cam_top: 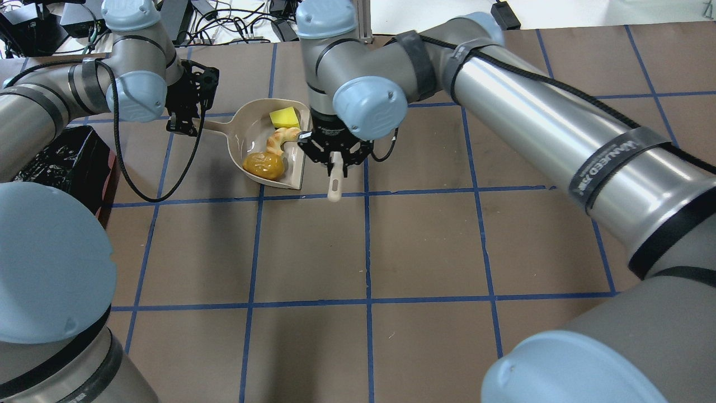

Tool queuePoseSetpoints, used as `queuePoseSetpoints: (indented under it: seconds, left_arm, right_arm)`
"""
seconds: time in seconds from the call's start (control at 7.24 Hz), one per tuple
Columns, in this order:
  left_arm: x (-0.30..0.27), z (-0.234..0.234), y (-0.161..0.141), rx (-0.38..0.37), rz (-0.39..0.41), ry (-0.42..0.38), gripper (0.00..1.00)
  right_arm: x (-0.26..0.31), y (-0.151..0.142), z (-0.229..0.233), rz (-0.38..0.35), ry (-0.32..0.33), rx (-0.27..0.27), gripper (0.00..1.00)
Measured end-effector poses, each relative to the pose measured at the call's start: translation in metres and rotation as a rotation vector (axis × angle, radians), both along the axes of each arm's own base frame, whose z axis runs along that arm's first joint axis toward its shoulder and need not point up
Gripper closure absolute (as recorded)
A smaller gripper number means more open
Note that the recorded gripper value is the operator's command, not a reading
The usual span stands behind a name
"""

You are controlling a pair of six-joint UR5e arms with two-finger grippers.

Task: Sweep and dump trash into bin
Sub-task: 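Lift the brush away with the right gripper while the left gripper raises the dustpan, then tip the dustpan over the black bin with the left gripper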

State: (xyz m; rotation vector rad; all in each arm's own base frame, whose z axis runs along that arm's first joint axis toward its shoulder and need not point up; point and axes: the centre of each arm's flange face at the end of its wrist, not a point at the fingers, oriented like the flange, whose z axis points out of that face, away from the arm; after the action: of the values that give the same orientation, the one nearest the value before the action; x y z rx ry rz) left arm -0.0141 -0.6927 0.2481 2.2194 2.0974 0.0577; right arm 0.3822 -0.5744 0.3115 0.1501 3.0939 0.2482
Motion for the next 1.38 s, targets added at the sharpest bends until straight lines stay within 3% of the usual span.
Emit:
queuePoseSetpoints:
  seconds: [0.41,0.83,1.1,1.38]
  left_arm:
    - [0.021,-0.001,0.001,-0.025,0.057,0.169,1.0]
    - [0.053,0.023,0.009,-0.026,0.125,0.27,1.0]
    - [0.105,0.065,0.028,0.03,0.202,0.296,1.0]
    - [0.156,0.113,0.051,0.075,0.199,0.318,1.0]
  right_arm:
    - [-0.143,-0.038,0.017,-0.026,0.092,-0.034,1.0]
    - [-0.305,-0.063,0.006,-0.016,0.084,-0.037,1.0]
    - [-0.399,-0.057,-0.019,0.027,0.067,-0.058,1.0]
    - [-0.457,-0.038,-0.038,0.048,0.061,-0.083,1.0]
